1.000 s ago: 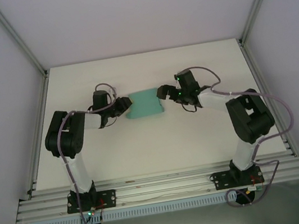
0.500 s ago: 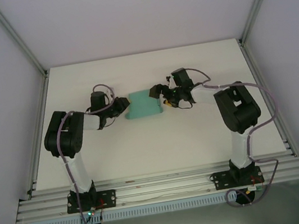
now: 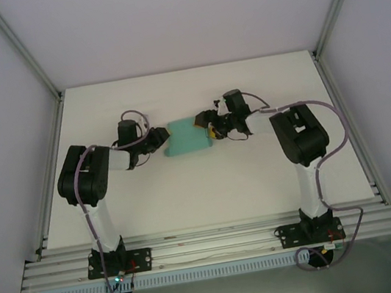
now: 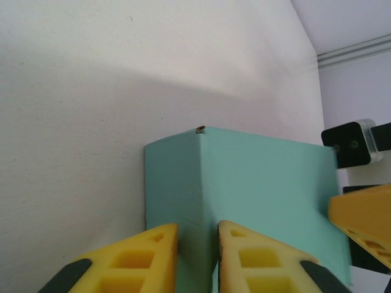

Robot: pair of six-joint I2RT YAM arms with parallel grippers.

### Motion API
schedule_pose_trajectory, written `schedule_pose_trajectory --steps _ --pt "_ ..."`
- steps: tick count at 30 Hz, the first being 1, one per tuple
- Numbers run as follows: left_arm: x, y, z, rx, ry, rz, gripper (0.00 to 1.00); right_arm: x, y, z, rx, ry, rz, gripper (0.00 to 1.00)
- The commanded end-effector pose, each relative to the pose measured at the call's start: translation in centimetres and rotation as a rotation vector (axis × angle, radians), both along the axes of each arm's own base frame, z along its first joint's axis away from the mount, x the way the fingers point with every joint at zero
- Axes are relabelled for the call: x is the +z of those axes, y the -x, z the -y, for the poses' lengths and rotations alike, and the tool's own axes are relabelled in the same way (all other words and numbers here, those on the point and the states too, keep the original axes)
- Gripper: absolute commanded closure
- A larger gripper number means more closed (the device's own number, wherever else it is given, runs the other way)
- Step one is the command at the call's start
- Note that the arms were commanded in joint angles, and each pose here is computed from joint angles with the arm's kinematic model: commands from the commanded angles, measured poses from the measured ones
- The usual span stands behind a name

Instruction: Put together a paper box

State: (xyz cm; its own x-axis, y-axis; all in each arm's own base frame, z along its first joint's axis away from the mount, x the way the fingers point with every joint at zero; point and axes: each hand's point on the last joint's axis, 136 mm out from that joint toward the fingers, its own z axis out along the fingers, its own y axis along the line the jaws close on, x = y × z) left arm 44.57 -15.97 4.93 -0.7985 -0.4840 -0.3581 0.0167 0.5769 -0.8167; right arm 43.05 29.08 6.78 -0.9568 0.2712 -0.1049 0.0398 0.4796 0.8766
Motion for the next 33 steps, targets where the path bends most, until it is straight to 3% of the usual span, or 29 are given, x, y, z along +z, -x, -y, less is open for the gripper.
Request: schedule_pose_trajectory --steps 1,3,4,8,12,17,23,30,33 --pt "-0.6 0.3 -0.4 -0.018 -0.032 -0.003 0.72 2.9 -1.0 -0.6 0.018 -0.092 0.055 0.47" --pt "1.2 -0.2 -0.2 -0.031 -0.031 0.067 0.63 3.2 -0.8 -0.5 0.020 -0.080 0.054 0.61" --pt "2.2 -0.5 0.0 -0.043 -0.032 0.107 0.56 3.4 -0.7 -0.4 0.020 -0.074 0.054 0.61" --pt "8.1 -0.9 0.1 -0.074 -0.098 0.315 0.01 3.9 -0.3 0.3 -0.016 -0.051 0.004 0.57" --pt "11.5 -0.4 0.1 -0.109 -0.386 0.505 0.00 2.9 0.7 2.1 -0.110 0.009 -0.273 0.54" --pt "12.7 3.5 4.4 -0.385 -0.797 0.752 0.00 4.7 2.5 3.7 -0.123 0.007 -0.507 0.56" --pt "12.6 8.9 8.2 -0.769 -0.896 0.883 0.00 8.5 3.9 4.5 -0.157 -0.072 -0.630 0.59" --pt "11.3 8.1 8.1 -0.860 -1.243 0.914 0.00 10.2 5.7 4.8 -0.179 -0.110 -0.698 0.59" --pt "11.3 7.1 7.6 -0.831 -1.337 0.920 0.00 10.3 6.4 4.8 -0.168 -0.113 -0.731 0.61"
